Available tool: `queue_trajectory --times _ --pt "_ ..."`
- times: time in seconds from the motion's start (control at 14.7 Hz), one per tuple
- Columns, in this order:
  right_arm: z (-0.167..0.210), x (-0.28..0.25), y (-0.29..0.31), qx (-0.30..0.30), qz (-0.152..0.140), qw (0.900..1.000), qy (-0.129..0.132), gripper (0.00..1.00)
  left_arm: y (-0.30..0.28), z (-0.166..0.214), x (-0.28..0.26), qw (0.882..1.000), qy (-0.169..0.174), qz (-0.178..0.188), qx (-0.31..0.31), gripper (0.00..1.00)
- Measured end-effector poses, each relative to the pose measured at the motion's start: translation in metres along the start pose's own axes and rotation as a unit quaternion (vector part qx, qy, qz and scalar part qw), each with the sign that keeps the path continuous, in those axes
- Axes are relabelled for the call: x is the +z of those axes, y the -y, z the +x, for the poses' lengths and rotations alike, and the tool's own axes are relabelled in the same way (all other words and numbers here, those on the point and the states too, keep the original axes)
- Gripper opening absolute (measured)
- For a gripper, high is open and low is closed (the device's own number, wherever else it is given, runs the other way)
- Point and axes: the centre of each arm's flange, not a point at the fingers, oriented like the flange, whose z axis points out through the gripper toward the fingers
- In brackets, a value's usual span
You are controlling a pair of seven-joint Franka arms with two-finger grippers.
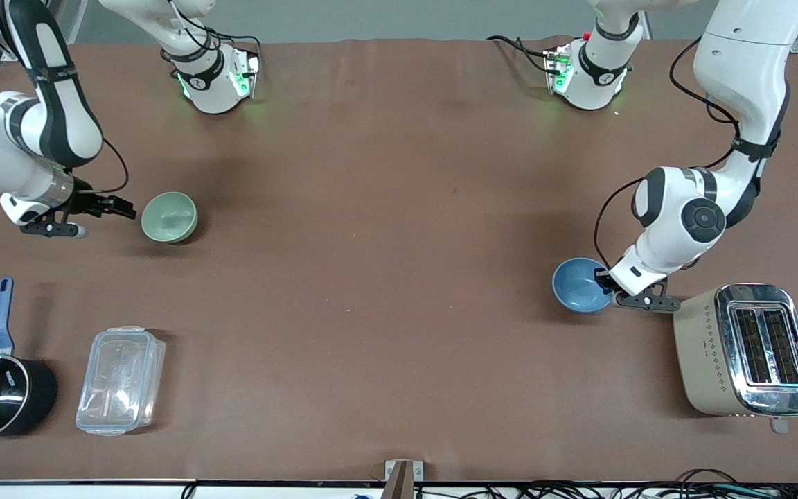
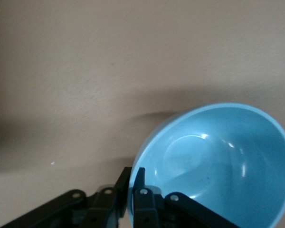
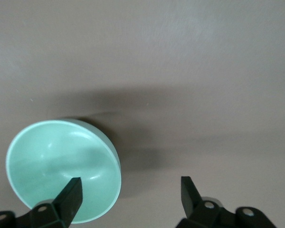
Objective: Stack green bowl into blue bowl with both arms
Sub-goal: 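Slide the blue bowl with the left gripper toward the table middle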
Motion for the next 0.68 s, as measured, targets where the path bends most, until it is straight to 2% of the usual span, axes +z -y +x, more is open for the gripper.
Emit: queue_trajectory --times 0.07,0.14,0.27,0.41,0.48,0.54,0.68 --pt "-0.001 0.009 0.002 -0.001 0.0 1.0 0.009 0.81 -0.014 0.003 -0.004 1.0 -0.003 -0.006 -0.004 0.06" --pt "-0.001 0.017 0.003 -0.002 0.0 1.0 0.015 0.81 -0.034 0.007 -0.01 1.0 -0.002 -0.013 -0.011 0.06" --pt "-0.001 0.028 0.006 0.0 0.003 1.0 0.024 0.7 -0.083 0.015 -0.031 0.999 0.012 -0.028 -0.037 0.06" --pt "-0.001 0.035 0.009 0.002 0.007 1.0 0.03 0.67 -0.141 0.02 -0.058 0.996 0.027 -0.042 -0.068 0.06" --pt "-0.001 0.037 0.011 0.001 0.007 0.999 0.031 0.59 -0.17 0.019 -0.07 0.995 0.029 -0.05 -0.082 0.06" --pt "-0.001 0.038 0.012 0.0 0.007 0.999 0.032 0.45 -0.2 0.015 -0.079 0.993 0.03 -0.058 -0.095 0.06" --pt "-0.001 0.042 0.013 -0.001 0.007 0.999 0.036 0.41 -0.26 -0.001 -0.085 0.99 0.037 -0.066 -0.118 0.06"
